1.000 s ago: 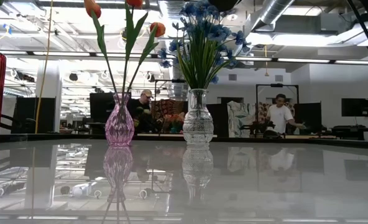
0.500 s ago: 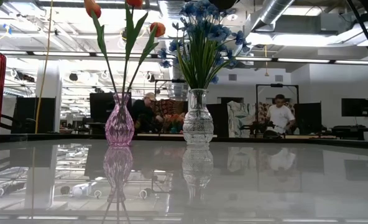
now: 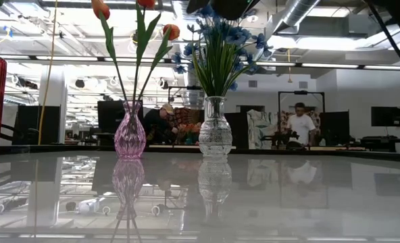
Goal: Sort flowers into vase by color
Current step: Put the red tulip into the red vase
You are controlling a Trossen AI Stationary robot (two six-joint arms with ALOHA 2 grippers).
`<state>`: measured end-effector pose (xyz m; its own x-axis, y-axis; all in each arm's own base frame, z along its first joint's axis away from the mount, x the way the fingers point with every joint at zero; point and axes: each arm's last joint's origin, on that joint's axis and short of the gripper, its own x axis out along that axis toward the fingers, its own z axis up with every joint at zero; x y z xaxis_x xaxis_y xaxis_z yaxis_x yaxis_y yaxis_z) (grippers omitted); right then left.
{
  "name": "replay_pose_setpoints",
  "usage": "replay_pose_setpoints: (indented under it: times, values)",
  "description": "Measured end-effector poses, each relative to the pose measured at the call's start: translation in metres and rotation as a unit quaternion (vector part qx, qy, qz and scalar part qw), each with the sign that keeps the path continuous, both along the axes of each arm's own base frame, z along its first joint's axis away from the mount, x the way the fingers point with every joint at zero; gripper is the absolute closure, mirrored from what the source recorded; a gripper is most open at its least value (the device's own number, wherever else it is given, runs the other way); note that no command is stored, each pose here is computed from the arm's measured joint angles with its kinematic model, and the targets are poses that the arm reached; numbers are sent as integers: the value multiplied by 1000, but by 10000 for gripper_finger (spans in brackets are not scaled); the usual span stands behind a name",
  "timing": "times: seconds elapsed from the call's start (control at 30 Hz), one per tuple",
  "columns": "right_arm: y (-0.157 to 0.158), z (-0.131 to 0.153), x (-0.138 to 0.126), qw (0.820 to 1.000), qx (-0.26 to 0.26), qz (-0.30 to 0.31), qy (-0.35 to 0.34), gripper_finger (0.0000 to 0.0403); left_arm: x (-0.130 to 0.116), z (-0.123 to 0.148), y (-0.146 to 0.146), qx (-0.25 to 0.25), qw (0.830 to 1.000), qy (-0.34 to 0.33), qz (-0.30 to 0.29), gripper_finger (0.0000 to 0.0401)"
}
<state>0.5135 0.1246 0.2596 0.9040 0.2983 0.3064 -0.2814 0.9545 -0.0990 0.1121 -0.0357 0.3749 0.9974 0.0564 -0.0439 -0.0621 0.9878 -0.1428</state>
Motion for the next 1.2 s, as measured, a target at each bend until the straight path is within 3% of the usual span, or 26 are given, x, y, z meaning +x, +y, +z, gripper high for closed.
replay_pose_setpoints:
  times: [0.3, 0.73, 0.97, 1.2]
  values:
    - [-1, -9, 3, 999, -12, -1, 50, 368, 0, 0, 0, -1, 1000, 0, 0, 269]
    - [-3, -14, 4, 997, -16, -5, 73, 277, 0, 0, 0, -1, 1000, 0, 0, 269]
    - [-6, -7, 0, 992, -28, -7, 125, 231, 0, 0, 0, -1, 1000, 0, 0, 269]
    - [-13, -9, -2, 982, -42, -13, 184, 209, 0, 0, 0, -1, 1000, 0, 0, 269]
